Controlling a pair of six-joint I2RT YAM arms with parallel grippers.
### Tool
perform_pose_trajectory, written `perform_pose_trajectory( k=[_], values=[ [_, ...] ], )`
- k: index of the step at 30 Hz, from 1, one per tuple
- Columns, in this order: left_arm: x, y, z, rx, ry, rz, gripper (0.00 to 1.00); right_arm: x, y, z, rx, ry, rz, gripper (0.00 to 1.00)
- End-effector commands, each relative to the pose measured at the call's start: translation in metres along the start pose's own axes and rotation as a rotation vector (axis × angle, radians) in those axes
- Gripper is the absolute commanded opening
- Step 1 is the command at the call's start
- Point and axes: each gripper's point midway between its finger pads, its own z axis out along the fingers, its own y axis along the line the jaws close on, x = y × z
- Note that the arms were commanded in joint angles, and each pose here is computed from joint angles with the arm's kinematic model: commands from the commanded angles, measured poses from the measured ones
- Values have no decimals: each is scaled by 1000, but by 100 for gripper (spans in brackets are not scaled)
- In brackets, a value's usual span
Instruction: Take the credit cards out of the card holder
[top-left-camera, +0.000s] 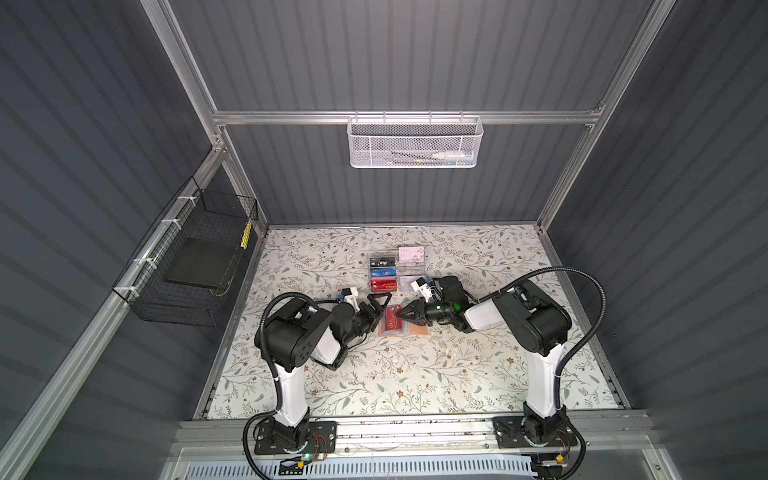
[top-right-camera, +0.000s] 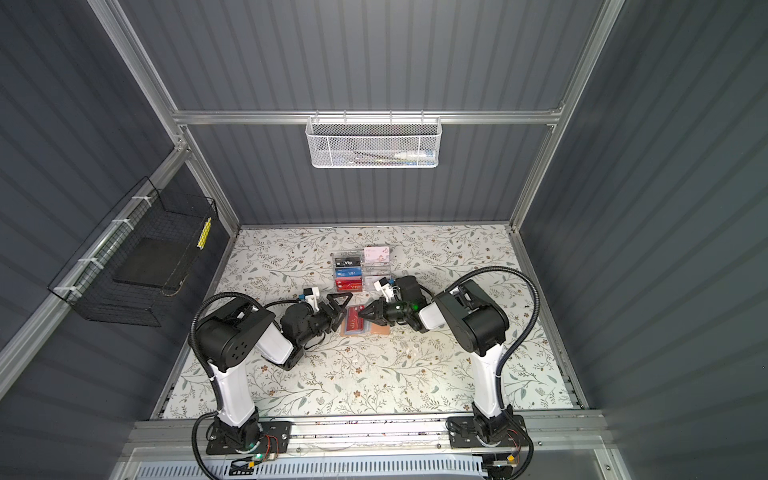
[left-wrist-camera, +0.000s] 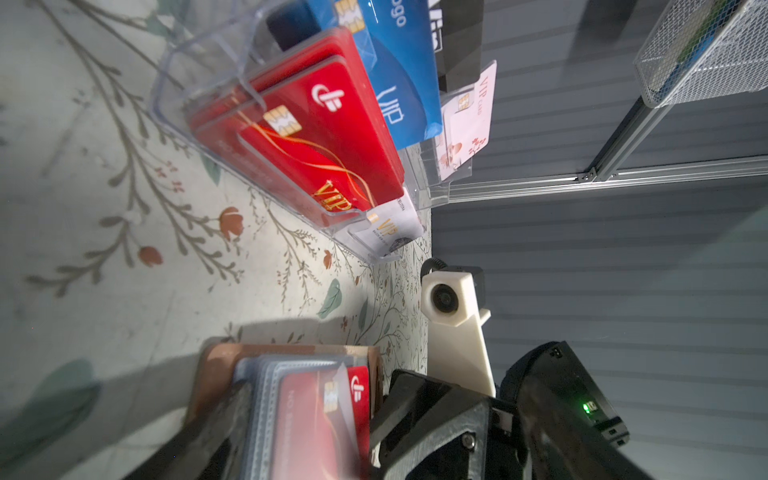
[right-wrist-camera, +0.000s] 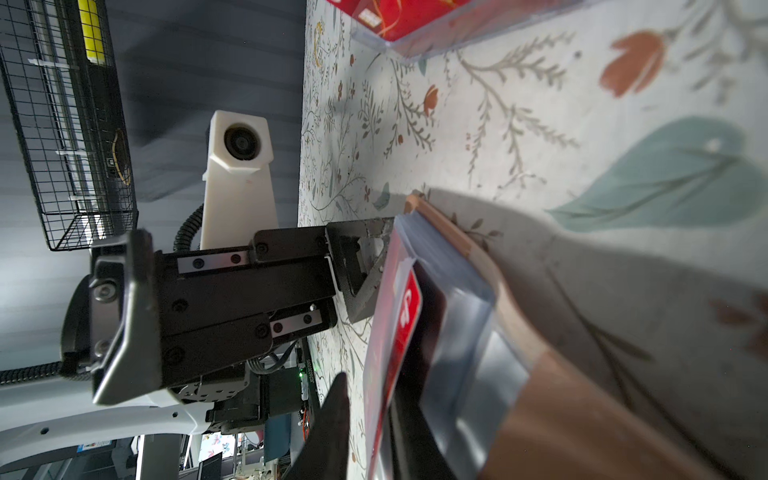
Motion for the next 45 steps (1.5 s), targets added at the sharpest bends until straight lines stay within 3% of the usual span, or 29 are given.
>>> perform_pose_trajectory(
  k=[1, 19, 45],
  values=[
    [28, 62, -13, -208, 83, -69, 100, -1, 8, 6, -37, 16, -37, 20],
    [30, 67, -14, -212, 87, -77, 100, -1, 6, 4, 16, 21, -53, 7],
    [30, 67, -17, -220, 85, -71, 100, -10, 2, -13, 9, -12, -23, 6]
  ],
)
